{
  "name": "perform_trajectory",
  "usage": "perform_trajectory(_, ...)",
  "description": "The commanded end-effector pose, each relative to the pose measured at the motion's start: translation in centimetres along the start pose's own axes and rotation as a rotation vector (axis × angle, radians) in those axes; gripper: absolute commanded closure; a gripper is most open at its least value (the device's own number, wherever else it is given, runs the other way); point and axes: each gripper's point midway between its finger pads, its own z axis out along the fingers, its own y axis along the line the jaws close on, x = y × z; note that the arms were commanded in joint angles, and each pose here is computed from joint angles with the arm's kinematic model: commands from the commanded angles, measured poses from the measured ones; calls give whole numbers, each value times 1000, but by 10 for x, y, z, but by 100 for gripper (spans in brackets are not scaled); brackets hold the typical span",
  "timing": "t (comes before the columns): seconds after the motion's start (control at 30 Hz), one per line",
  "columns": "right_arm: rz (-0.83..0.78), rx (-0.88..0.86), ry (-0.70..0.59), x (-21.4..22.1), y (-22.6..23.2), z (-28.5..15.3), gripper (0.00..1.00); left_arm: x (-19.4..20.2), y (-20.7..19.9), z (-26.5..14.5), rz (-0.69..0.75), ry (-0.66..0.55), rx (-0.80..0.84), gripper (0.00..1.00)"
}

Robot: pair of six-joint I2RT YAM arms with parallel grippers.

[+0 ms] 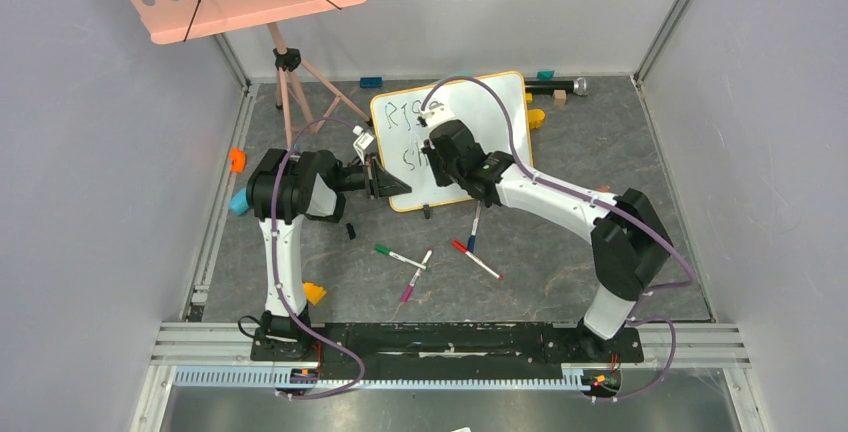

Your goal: Write a sentence on the whiteboard

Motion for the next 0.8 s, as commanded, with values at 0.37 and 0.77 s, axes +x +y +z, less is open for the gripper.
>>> perform_trajectory(0.37,36,16,-159,-61,-14,-26,100,28,-11,0,63,81,87,98)
perform_trajectory(0.77,28,65,-153,-69,-21,-11,100,28,-11,0,62,81,86,98)
